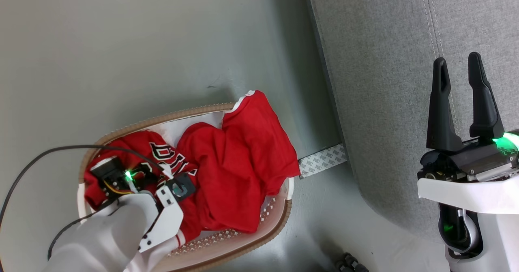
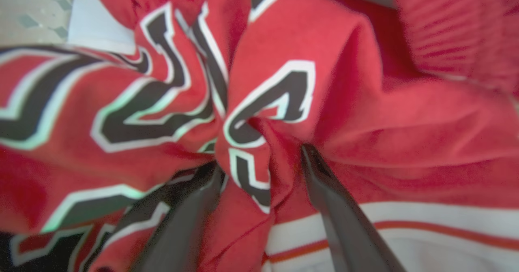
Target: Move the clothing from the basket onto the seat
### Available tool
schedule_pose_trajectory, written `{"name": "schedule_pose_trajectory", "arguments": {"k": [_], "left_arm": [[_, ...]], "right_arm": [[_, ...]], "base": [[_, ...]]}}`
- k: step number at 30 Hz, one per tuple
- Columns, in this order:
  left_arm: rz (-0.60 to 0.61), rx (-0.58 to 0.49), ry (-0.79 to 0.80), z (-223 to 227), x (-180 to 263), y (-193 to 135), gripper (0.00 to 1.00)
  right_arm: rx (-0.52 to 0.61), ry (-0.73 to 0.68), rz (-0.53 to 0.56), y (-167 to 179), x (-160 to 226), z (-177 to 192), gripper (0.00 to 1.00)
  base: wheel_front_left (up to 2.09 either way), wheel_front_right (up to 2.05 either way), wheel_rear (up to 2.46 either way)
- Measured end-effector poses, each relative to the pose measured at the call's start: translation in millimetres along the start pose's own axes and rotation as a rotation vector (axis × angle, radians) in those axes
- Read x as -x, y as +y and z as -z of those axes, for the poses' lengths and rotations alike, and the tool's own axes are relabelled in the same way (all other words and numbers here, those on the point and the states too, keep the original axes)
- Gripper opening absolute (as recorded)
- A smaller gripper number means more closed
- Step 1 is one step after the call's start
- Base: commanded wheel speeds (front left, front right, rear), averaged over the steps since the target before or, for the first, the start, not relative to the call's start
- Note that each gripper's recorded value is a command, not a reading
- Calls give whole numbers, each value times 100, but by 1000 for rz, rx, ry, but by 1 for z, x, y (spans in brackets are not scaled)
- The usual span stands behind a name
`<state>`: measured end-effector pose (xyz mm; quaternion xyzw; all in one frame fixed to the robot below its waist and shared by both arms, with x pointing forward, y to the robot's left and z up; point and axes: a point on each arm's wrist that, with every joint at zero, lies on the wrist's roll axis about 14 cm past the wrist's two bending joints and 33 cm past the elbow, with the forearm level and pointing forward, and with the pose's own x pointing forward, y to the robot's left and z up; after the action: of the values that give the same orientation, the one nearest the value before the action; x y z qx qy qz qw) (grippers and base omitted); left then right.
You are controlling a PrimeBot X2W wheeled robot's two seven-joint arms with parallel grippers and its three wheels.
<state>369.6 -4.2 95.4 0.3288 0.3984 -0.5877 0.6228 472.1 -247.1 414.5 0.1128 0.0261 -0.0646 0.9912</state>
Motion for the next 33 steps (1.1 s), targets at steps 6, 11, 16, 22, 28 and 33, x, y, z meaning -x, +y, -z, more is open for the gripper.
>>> {"name": "schedule_pose_trajectory", "arguments": {"k": [6, 11, 16, 22, 28, 33], "left_arm": [[-3, 24, -10, 0, 3, -1, 0], [-27, 31, -52, -12, 16, 2, 0], [-76, 117, -174, -49, 37, 7, 0], [-151, 203, -290, -81, 73, 11, 0], [-249, 310, -411, -106, 118, 19, 0], [-319, 368, -563, -137, 163, 21, 0]], "right_arm": [[-4, 2, -6, 2, -2, 1, 100], [-4, -26, -25, 8, -3, -11, 100], [6, -65, -43, 15, 0, -29, 100], [15, -108, -81, 30, 8, -49, 100], [12, -154, -126, 48, 19, -71, 100], [10, -184, -156, 61, 33, -86, 100]], "base": [[0, 0, 0], [0, 0, 0], [0, 0, 0], [0, 0, 0], [0, 0, 0], [0, 0, 0]]}}
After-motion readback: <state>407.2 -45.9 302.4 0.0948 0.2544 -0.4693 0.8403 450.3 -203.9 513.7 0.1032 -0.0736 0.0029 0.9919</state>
